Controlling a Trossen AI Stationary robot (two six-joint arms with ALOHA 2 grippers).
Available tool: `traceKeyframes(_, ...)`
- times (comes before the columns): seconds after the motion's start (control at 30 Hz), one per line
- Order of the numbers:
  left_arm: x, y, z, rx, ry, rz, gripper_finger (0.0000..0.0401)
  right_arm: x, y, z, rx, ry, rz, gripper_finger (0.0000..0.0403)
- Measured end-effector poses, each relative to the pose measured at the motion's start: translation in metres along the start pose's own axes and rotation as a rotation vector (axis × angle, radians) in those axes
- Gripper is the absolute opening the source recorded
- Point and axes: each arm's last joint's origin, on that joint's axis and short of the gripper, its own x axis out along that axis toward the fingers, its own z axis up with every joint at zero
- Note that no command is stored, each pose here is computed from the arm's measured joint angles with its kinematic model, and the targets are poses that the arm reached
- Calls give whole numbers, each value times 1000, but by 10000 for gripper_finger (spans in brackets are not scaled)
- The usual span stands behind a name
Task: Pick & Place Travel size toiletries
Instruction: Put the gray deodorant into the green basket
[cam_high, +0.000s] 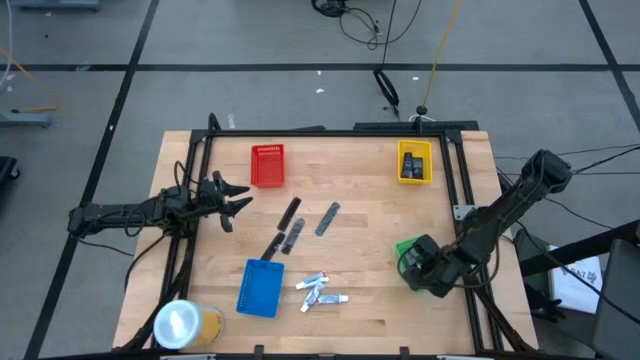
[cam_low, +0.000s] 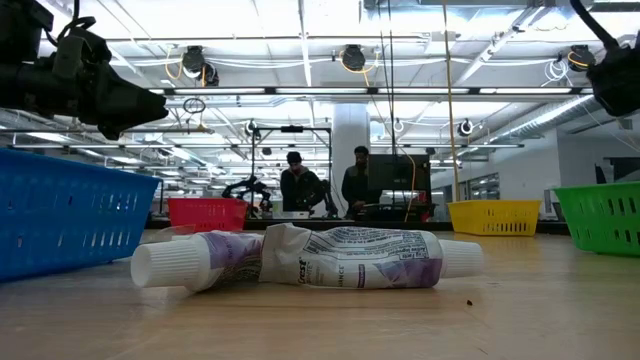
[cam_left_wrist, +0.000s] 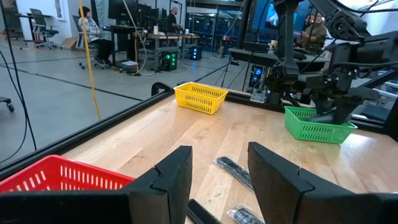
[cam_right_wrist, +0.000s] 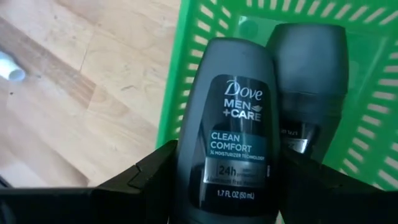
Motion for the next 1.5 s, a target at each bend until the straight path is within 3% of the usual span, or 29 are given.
traceKeyframes(0.37,0,0,0,0,0,1,154,18,-2,8,11,-32,-89,214)
traceKeyframes(0.73,0,0,0,0,0,0,154,23,-4,9,-15,-18,-32,230)
traceKeyframes(1.07,0,0,0,0,0,0,154,-3,-5,13,-7,31,91,228)
traceKeyframes(1.5,0,0,0,0,0,0,154,-1,-9,19,-53,69,103,234)
